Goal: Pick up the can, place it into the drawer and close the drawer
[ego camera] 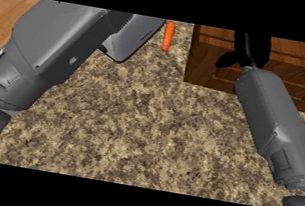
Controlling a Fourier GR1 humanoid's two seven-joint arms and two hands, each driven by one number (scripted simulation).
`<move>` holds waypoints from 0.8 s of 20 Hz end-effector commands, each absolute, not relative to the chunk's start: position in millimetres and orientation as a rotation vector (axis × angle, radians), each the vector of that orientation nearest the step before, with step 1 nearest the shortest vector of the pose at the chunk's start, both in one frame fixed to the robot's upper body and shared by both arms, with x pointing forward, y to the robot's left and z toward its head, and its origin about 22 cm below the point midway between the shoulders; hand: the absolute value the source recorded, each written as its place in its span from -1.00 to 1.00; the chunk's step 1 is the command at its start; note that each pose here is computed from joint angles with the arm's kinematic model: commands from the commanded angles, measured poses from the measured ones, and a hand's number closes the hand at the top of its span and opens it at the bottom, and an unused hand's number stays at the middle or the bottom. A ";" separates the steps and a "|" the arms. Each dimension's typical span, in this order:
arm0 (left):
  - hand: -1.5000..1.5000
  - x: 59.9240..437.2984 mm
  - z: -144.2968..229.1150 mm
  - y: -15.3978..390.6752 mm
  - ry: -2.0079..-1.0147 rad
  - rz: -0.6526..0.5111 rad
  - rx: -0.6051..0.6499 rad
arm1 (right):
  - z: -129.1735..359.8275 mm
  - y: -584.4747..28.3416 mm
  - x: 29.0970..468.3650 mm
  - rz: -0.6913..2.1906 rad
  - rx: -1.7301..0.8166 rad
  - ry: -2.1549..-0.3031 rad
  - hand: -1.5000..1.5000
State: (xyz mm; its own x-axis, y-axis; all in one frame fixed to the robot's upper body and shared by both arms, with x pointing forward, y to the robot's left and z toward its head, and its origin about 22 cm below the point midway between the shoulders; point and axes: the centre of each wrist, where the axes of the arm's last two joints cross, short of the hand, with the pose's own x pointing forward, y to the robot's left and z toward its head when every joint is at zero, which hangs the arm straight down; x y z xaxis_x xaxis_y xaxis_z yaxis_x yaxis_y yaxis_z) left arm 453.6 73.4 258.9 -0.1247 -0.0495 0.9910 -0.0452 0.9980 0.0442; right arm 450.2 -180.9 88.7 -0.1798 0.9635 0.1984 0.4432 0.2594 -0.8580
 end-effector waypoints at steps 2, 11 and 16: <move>-1.00 451.9 259.6 91.6 -1.697 -0.007 0.077 | 113.4 -165.6 462.6 0.815 -1.355 -1.799 -1.00; -1.00 443.0 251.4 105.6 -1.697 -0.018 0.036 | 149.5 -156.2 471.6 0.668 -1.166 -1.934 -1.00; -1.00 437.6 240.8 120.8 -1.696 -0.002 0.040 | 137.1 -174.5 471.4 0.665 -1.161 -1.933 -1.00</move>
